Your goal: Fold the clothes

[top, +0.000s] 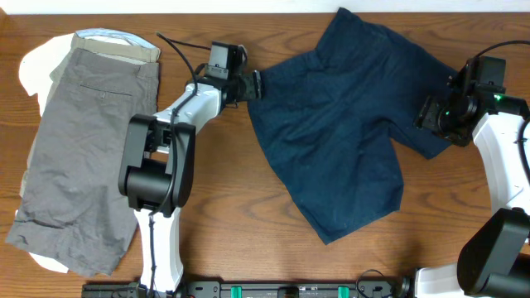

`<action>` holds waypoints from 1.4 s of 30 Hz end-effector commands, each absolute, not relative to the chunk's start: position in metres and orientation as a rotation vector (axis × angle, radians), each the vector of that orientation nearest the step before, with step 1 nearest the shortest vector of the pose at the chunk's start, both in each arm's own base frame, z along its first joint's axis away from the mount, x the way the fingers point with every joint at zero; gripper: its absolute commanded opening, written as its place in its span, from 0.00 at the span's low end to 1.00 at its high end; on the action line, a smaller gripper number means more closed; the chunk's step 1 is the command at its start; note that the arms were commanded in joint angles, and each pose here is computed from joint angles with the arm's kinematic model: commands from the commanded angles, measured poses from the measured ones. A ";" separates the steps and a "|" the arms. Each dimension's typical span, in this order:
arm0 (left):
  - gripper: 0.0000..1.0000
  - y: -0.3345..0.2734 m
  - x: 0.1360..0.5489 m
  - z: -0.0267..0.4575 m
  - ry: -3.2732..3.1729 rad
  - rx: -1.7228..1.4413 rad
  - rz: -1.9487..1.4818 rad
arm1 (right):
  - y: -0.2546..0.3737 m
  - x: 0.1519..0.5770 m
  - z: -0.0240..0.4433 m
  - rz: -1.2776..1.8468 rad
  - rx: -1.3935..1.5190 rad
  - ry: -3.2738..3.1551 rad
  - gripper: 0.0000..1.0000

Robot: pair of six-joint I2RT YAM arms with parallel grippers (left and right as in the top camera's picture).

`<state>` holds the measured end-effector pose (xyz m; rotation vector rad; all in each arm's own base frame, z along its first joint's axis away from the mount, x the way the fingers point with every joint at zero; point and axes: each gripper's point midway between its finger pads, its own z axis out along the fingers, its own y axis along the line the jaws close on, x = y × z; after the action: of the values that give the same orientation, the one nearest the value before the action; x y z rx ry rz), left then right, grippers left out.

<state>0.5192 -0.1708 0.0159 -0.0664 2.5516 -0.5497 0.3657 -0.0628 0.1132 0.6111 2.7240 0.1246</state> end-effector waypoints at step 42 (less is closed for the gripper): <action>0.16 -0.061 0.315 0.108 3.211 -0.156 -0.299 | 0.082 0.322 0.058 0.389 0.306 2.915 0.68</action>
<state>0.3189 -0.0670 0.0921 -0.2665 3.2499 -0.3377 0.3379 0.0736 0.0678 0.3069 2.8772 0.3770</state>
